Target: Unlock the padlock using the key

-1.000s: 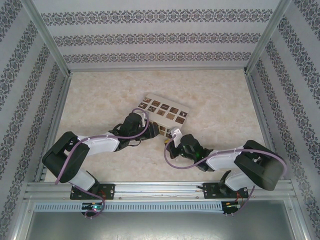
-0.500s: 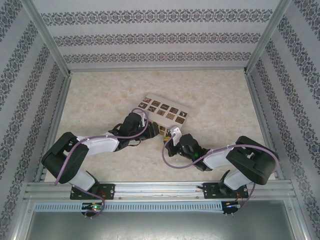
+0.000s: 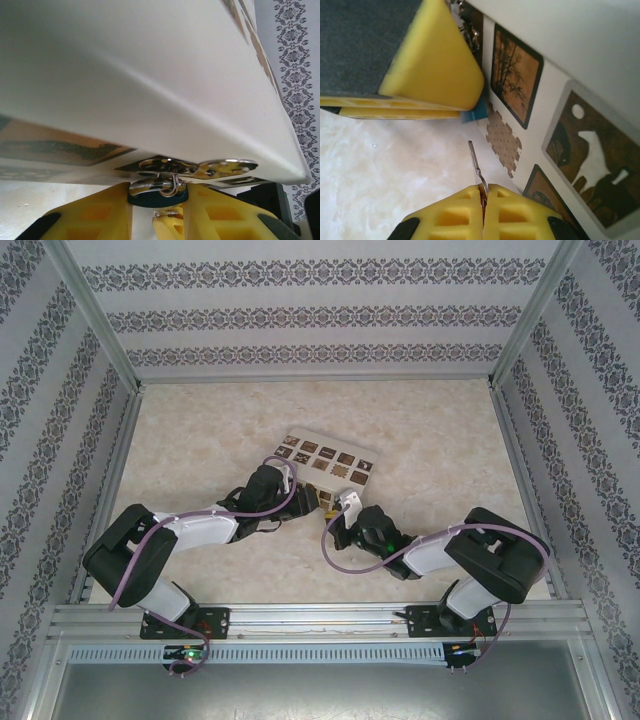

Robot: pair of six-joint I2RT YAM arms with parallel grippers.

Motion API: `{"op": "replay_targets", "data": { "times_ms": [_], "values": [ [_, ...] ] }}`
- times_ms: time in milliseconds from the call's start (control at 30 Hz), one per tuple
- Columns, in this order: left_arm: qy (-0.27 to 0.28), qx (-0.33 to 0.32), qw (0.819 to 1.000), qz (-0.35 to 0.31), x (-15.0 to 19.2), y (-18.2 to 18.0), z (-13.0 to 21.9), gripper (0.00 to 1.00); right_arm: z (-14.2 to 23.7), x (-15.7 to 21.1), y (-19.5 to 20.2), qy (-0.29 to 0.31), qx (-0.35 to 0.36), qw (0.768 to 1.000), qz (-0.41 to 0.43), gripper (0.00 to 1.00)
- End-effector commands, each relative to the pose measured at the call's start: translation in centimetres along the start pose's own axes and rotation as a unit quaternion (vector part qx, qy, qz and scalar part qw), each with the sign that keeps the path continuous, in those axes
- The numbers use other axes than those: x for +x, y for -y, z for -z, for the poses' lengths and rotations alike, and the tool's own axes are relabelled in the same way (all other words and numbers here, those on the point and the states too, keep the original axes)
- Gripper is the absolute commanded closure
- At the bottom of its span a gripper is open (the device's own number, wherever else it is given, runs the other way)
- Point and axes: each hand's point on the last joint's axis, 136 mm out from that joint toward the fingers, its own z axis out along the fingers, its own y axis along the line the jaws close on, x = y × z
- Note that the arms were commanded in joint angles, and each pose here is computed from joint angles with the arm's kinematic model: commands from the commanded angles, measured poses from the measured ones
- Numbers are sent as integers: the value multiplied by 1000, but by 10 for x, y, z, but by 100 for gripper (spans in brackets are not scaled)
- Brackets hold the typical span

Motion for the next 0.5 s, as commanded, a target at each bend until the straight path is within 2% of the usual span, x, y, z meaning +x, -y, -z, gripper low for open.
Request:
{"op": "replay_targets", "data": {
  "times_ms": [0,467],
  "values": [
    [13,47,999,-15,-12,34,4,71,-4,-20,7,34,15,999,-17,100],
    [12,47,999,-15,-11,34,3,71,-7,-25,7,42,2,999,-29,100]
  ]
}}
